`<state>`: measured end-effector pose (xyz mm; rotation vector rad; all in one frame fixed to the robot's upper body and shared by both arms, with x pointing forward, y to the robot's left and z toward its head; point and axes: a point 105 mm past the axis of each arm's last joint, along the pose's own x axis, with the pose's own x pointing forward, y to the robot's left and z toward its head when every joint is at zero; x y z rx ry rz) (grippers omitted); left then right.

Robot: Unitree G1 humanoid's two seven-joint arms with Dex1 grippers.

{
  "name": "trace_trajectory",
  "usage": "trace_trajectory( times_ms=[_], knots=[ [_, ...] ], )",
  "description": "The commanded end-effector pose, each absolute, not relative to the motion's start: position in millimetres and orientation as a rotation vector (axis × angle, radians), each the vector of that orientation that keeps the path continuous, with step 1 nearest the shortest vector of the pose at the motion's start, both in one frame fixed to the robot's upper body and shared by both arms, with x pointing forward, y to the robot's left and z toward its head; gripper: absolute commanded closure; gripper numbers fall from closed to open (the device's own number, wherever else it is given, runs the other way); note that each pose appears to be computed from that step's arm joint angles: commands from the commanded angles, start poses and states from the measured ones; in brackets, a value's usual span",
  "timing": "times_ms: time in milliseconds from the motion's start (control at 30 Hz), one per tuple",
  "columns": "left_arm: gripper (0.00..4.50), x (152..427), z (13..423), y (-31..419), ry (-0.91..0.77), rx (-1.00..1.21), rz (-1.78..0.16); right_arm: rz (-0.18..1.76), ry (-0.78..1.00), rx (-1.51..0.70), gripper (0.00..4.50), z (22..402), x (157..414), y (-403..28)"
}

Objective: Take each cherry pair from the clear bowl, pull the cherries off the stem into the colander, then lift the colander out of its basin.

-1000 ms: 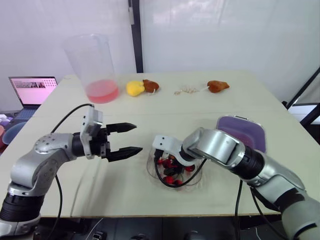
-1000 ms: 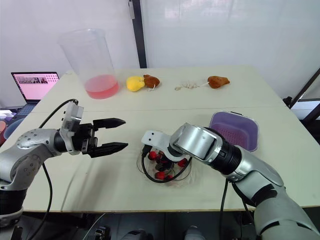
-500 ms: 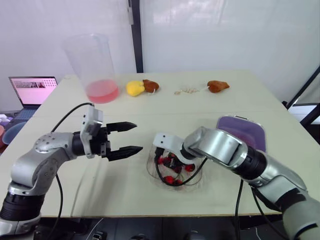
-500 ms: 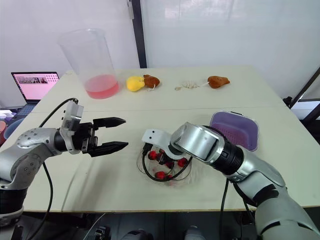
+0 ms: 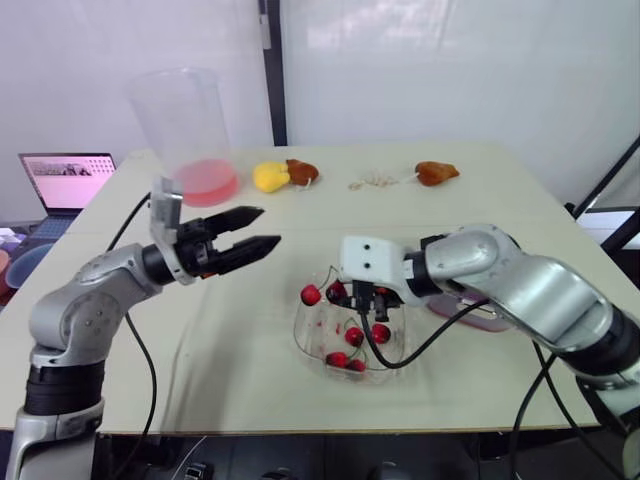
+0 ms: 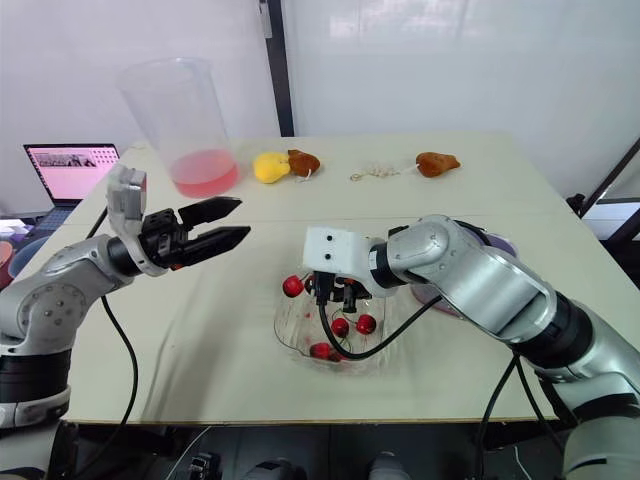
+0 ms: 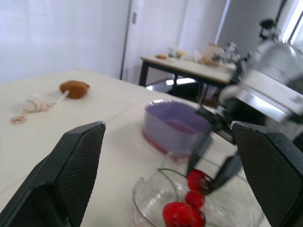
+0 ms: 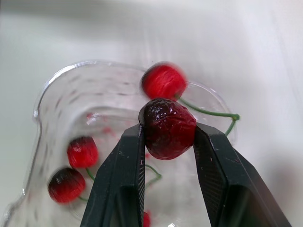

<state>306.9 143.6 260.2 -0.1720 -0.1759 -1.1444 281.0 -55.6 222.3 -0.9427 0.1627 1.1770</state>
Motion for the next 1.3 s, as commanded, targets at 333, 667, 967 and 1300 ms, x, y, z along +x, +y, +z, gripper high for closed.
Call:
trace_trajectory(
  times_ms=[333,667,967,1300],
  knots=[
    [0.0,341.0,300.8,136.6,-0.124,-0.253,-1.088,0.641,-0.686,-1.58,2.99,280.0,310.9,-71.8],
    [0.0,333.1,315.4,100.4,-0.169,-0.235,-1.271,0.502,-0.885,-1.795,2.99,279.5,319.9,-64.7],
    [0.0,333.0,306.3,79.3,-0.172,-0.208,-1.275,0.497,-0.877,-1.787,2.99,280.8,321.3,-63.4],
    [2.9,339.4,303.6,69.9,-0.187,-0.218,-1.23,0.497,-0.879,-1.764,3.03,284.5,319.7,-61.7]
  ],
)
